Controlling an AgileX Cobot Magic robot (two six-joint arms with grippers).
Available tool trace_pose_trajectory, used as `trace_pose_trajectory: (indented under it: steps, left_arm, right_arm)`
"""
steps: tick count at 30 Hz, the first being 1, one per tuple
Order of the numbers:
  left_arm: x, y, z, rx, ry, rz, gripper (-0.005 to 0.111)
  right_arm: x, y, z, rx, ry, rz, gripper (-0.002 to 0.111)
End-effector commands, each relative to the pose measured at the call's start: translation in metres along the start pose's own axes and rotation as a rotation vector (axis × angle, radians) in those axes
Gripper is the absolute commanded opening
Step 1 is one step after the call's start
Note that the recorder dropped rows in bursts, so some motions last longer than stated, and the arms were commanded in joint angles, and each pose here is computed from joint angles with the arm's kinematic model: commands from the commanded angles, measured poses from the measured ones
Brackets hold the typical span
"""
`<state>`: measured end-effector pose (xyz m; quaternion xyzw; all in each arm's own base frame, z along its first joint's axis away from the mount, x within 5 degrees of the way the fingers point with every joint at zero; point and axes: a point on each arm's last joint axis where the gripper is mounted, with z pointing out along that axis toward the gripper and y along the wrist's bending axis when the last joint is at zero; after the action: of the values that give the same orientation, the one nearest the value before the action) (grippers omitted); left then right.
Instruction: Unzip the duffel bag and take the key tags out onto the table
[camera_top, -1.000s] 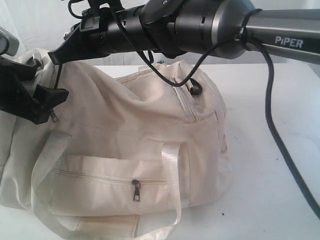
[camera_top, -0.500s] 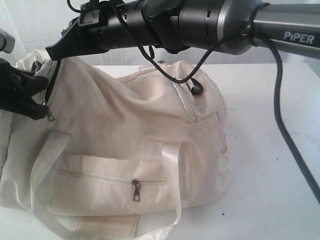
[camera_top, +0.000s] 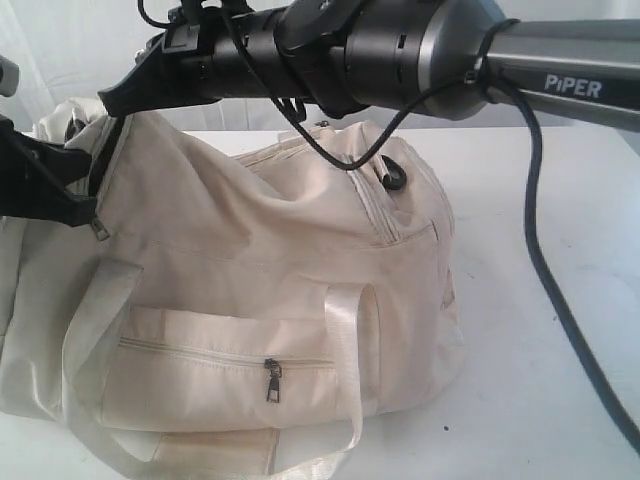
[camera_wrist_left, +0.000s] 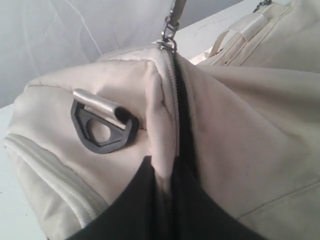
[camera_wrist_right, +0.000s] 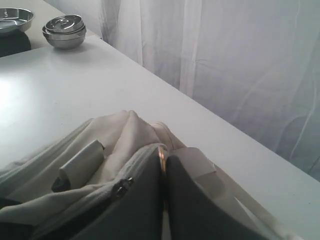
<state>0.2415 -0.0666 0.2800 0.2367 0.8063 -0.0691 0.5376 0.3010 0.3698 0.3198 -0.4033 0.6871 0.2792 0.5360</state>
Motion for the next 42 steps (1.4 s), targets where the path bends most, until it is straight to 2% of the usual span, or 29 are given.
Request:
trace_pose_trajectory:
  steps: [1, 9, 14, 16, 22, 26, 31, 35, 41, 42]
  left_arm:
    - [-0.004, 0.003, -0.007, -0.046, -0.020, -0.120, 0.000]
    - [-0.014, 0.008, -0.027, -0.124, -0.098, -0.282, 0.000]
    - [-0.016, 0.004, -0.028, -0.069, -0.109, -0.398, 0.000]
    - [-0.017, 0.001, -0.028, -0.035, -0.108, -0.405, 0.000]
    - [-0.018, 0.003, -0.032, -0.053, -0.123, -0.404, 0.000]
    - [-0.019, 0.003, -0.034, -0.060, -0.132, -0.403, 0.000]
    - [-0.020, 0.012, -0.039, -0.164, -0.157, -0.429, 0.000]
    - [-0.019, 0.024, -0.044, -0.302, -0.177, -0.451, 0.000]
    - [-0.017, 0.031, -0.047, -0.389, -0.186, -0.459, 0.000]
    - [-0.017, 0.035, -0.048, -0.428, -0.190, -0.460, 0.000]
  right_arm:
    - [-0.002, -0.016, 0.011, 0.102, -0.046, 0.012, 0.000]
    - [-0.002, -0.021, 0.035, 0.120, -0.080, 0.009, 0.000]
    - [0.003, -0.028, 0.050, 0.143, -0.093, 0.012, 0.000]
    - [0.007, -0.032, 0.055, 0.145, -0.086, 0.014, 0.000]
    - [0.029, -0.051, 0.065, 0.161, -0.040, 0.041, 0.000]
    - [0.041, -0.064, 0.068, 0.176, -0.022, 0.118, 0.000]
    - [0.049, -0.074, 0.070, 0.194, -0.006, 0.127, 0.000]
    - [0.052, -0.080, 0.069, 0.204, -0.002, 0.131, 0.000]
    - [0.051, -0.081, 0.068, 0.206, -0.003, 0.132, 0.000]
    - [0.051, -0.081, 0.068, 0.206, -0.003, 0.132, 0.000]
